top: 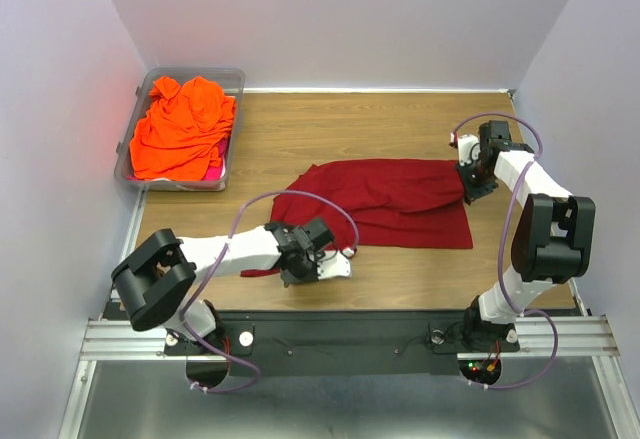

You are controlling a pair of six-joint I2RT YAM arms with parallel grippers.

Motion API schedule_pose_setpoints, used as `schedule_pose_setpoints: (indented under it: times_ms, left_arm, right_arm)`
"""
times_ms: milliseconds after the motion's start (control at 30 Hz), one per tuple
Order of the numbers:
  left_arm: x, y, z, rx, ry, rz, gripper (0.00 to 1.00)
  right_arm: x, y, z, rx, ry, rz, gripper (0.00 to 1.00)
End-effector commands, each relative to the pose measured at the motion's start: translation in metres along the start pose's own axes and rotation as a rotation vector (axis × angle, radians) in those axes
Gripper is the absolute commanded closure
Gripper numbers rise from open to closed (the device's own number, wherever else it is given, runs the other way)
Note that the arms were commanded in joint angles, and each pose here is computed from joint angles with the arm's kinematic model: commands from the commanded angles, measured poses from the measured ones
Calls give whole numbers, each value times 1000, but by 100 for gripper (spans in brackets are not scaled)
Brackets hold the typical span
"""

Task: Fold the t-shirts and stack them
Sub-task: Flatten the tshirt out

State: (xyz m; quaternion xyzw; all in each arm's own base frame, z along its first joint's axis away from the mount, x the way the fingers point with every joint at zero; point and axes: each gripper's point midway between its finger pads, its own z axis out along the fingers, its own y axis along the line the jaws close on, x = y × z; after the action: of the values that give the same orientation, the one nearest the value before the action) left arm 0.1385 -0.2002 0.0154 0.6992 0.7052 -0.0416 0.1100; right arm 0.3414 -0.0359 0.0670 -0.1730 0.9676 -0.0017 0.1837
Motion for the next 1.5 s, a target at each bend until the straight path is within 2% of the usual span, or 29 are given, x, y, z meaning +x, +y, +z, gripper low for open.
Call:
schedule_pose_setpoints:
  times_ms: [0, 67, 100, 267, 400, 567, 700, 833, 1100, 1333, 1467]
  left_arm:
    - [2, 30, -25, -71, -53, -112, 100]
    - [-16, 67, -67, -168, -157, -162, 100]
    - [-19, 97, -102, -243, -210, -215, 100]
    - [-22, 175, -206, -485, -334, -313, 100]
    - [-21, 229, -281, -734, -436, -396, 100]
    - [4, 277, -365, -1013, -502, -497, 100]
    - [16, 301, -418, -1168, -565, -557, 100]
    - [18, 312, -470, -1306, -633, -578, 100]
    - [18, 317, -520, -1437, -687, -592, 100]
    - [27, 301, -541, -1501, -720, -626, 100]
    - [38, 274, -569, -1567, -765, -664, 100]
  right_arm:
    - [-21, -10, -23, 58, -61, -36, 99]
    - [-26, -14, -29, 74, -74, -43, 99]
    - [-28, -17, -33, 87, -78, -45, 99]
    - [-58, -33, -64, 156, -158, -62, 100]
    - [-105, -53, -111, 242, -295, -67, 99]
    - [-139, -80, -167, 385, -406, -68, 99]
    - [-160, -95, -203, 453, -485, -60, 99]
    - [-178, -103, -236, 503, -560, -49, 99]
    - [-194, -110, -281, 572, -656, -36, 99]
    - [-195, -111, -319, 630, -719, -36, 99]
    - [-189, -109, -362, 701, -780, -42, 99]
